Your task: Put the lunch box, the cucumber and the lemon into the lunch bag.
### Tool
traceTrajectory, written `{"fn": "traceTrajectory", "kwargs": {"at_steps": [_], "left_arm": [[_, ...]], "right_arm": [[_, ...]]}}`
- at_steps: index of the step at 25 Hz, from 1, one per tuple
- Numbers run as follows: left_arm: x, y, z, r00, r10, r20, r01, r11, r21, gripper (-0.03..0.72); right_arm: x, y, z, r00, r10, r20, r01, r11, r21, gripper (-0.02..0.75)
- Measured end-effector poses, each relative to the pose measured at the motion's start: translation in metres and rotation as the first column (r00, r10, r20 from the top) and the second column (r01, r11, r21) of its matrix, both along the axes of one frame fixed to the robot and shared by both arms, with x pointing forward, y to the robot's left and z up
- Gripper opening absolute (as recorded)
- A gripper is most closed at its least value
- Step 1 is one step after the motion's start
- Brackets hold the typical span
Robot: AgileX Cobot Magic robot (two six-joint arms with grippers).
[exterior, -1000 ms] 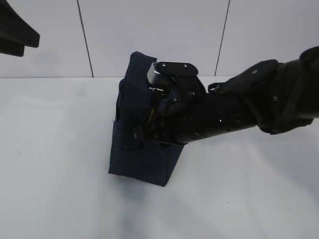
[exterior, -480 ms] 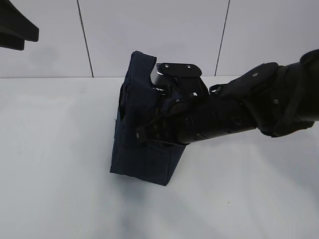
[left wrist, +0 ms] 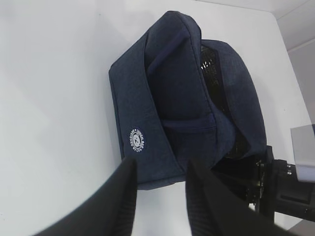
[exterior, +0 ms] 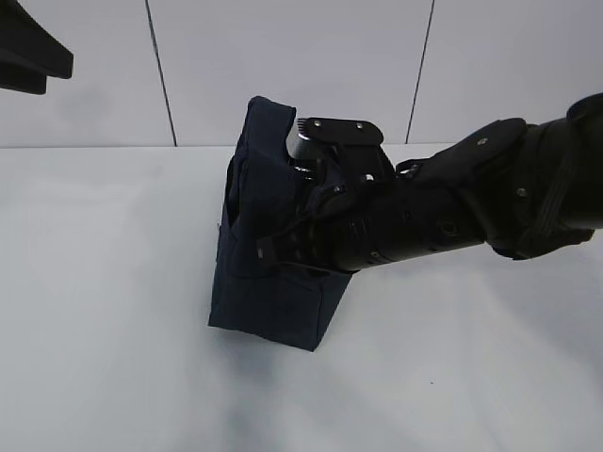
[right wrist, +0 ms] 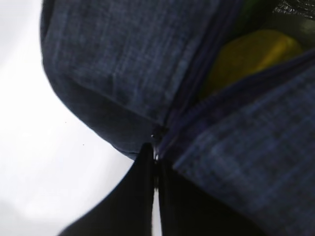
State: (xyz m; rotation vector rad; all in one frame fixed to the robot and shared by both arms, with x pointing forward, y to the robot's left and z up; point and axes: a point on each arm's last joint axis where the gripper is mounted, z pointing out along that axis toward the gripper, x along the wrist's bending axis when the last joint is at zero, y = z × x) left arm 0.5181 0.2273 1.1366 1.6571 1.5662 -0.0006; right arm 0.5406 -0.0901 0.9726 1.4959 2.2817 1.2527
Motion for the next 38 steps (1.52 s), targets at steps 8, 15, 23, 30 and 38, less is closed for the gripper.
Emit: {"fn": "traceTrajectory", "kwargs": {"at_steps": [8, 15, 23, 30, 38], "left_arm": [[0.0, 0.0, 0.0, 1.0, 0.001, 0.002, -0.001, 1.0, 0.0, 0.245], [0.0, 0.0, 0.0, 1.0, 0.001, 0.002, -0.001, 1.0, 0.0, 0.245], [0.001, 0.0, -0.001, 1.0, 0.001, -0.001, -0.001, 1.0, 0.0, 0.245], [0.001, 0.0, 0.0, 1.0, 0.002, 0.001, -0.002, 1.0, 0.0, 0.245], [0.001, 0.0, 0.0, 1.0, 0.002, 0.001, -0.002, 1.0, 0.0, 0.244]], "right_arm": [[0.006, -0.006, 0.0, 0.996, -0.061, 0.07, 0.064, 0.997, -0.051, 0.008], [0.005, -0.002, 0.001, 0.991, -0.023, 0.13, 0.033, 0.997, -0.077, 0.008], [-0.007, 0.017, 0.002, 0.965, 0.126, 0.232, -0.081, 0.978, -0.195, 0.008], [-0.025, 0.03, -0.004, 0.941, 0.262, 0.216, -0.17, 0.914, -0.368, 0.008], [-0.038, 0.035, 0.015, 0.933, 0.349, 0.089, -0.267, 0.837, -0.478, 0.008]]}}
